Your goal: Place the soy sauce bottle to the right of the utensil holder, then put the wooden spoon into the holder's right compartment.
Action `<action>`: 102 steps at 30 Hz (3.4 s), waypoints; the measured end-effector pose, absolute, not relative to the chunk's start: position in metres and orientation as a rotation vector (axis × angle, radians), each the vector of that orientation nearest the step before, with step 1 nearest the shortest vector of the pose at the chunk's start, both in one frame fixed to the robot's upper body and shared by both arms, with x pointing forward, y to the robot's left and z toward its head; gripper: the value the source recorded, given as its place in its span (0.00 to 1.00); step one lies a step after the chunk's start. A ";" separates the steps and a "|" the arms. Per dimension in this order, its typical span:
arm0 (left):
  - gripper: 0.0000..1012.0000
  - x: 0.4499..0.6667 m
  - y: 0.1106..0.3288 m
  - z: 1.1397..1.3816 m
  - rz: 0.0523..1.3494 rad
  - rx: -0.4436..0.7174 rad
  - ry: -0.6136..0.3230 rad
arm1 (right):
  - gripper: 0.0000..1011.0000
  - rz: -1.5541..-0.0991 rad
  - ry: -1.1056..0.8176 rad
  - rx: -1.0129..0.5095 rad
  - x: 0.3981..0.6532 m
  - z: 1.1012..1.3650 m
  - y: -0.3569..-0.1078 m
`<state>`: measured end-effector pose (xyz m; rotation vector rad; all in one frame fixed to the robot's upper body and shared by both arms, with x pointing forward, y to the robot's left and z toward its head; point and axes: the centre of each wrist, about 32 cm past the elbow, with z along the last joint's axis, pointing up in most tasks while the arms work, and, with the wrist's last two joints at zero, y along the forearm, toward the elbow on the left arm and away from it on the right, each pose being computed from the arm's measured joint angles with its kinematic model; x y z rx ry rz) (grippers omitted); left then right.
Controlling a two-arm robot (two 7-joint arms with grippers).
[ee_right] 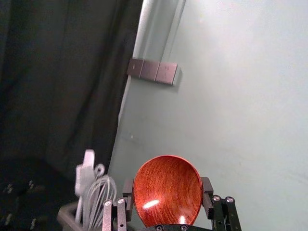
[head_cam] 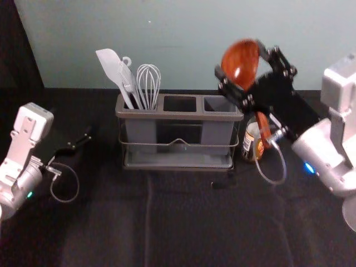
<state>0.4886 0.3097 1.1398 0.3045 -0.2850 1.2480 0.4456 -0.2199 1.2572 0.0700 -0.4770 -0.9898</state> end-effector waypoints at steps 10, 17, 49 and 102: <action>0.99 0.489 0.310 1.140 1.248 0.304 -0.285 | 0.83 -0.938 -0.512 0.244 0.495 1.263 -0.206; 0.99 0.489 0.310 1.140 1.248 0.305 -0.285 | 0.83 -0.906 -0.485 0.355 0.519 1.257 -0.197; 0.99 0.489 0.310 1.140 1.248 0.304 -0.285 | 0.83 -0.943 -0.290 0.427 0.569 1.218 -0.189; 0.99 0.489 0.310 1.140 1.248 0.304 -0.285 | 0.83 -0.940 -0.210 0.305 0.550 1.154 -0.192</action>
